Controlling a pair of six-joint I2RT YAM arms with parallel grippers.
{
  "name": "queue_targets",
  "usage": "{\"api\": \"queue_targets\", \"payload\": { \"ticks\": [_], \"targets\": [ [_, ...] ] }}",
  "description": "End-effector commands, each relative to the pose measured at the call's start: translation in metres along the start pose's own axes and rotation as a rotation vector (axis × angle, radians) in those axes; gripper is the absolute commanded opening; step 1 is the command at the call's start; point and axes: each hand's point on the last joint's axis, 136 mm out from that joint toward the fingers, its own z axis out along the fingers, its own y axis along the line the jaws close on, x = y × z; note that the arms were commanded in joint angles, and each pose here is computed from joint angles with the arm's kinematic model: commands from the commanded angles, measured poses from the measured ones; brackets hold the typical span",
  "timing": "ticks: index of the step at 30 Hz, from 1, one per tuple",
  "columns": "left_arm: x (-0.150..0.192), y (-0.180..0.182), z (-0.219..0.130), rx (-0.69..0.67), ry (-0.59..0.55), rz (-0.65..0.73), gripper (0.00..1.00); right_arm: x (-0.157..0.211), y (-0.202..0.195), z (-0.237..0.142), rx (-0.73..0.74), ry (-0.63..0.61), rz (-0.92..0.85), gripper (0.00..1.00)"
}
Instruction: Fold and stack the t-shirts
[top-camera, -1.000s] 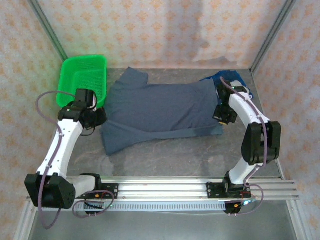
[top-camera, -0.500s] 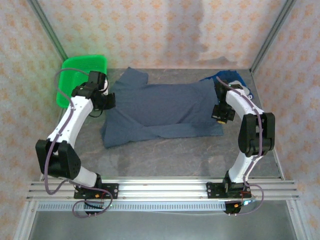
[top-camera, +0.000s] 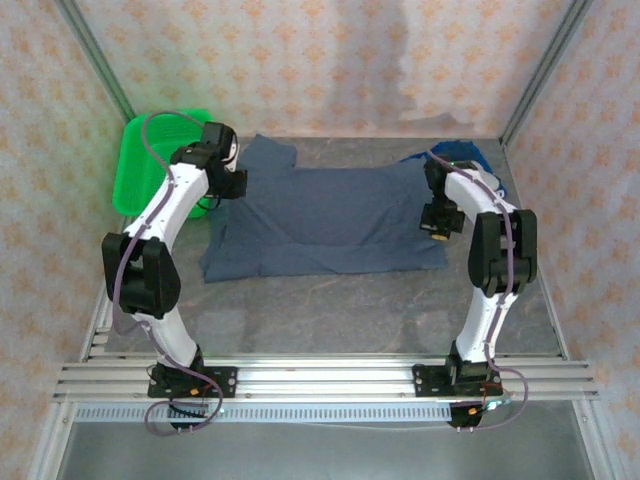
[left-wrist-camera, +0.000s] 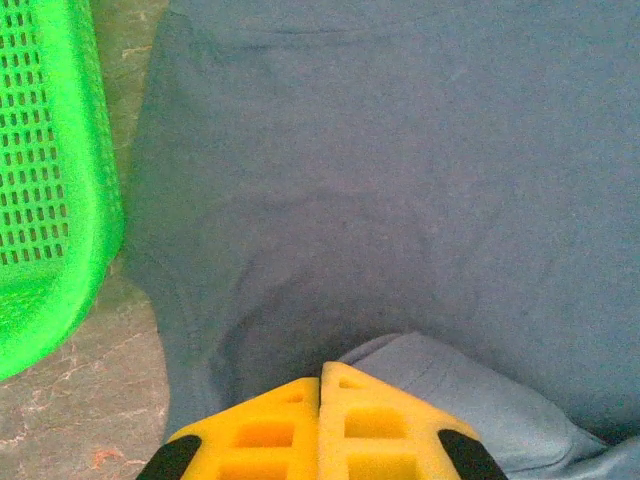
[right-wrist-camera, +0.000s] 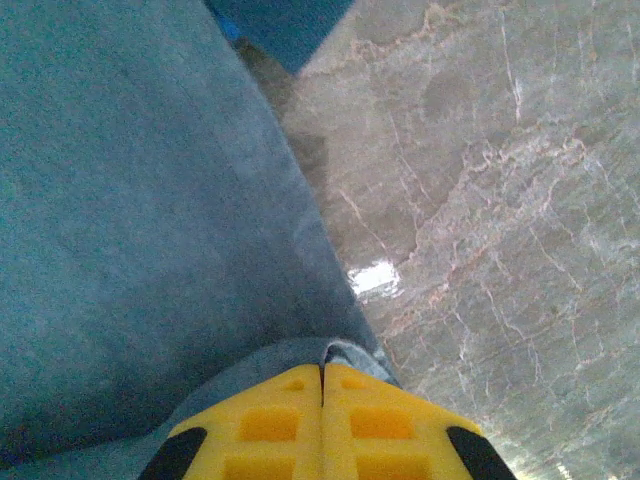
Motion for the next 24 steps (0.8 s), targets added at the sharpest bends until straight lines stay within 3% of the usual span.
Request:
{"api": "queue_targets", "payload": {
  "ticks": [1,12,13,15,17,20,24],
  "targets": [
    [-0.019,0.003,-0.004,-0.035,-0.051,0.019,0.0,-0.014,-0.006,0.001,0.041,-0.023,-0.01,0.0],
    [-0.038,0.005,0.014,-0.066,-0.049,-0.047,0.03,-0.033,-0.003,0.012,0.05,-0.041,0.015,0.04],
    [-0.039,0.004,0.02,-0.064,-0.041,-0.056,0.15,-0.036,-0.003,0.011,0.043,-0.05,0.023,0.05],
    [-0.045,0.001,0.018,-0.053,-0.055,-0.08,0.23,-0.041,-0.002,0.009,0.013,-0.058,0.054,0.13],
    [-0.054,0.0,0.01,-0.044,-0.081,-0.109,0.54,-0.046,-0.003,0.004,-0.022,-0.063,0.085,0.32],
    [-0.064,0.001,-0.015,-0.043,-0.117,-0.166,0.85,-0.048,-0.005,-0.012,-0.061,-0.1,0.109,0.5],
    [-0.051,-0.003,-0.069,0.034,-0.164,-0.277,0.92,-0.032,-0.007,-0.039,-0.137,-0.149,0.113,0.65]
  ]
}}
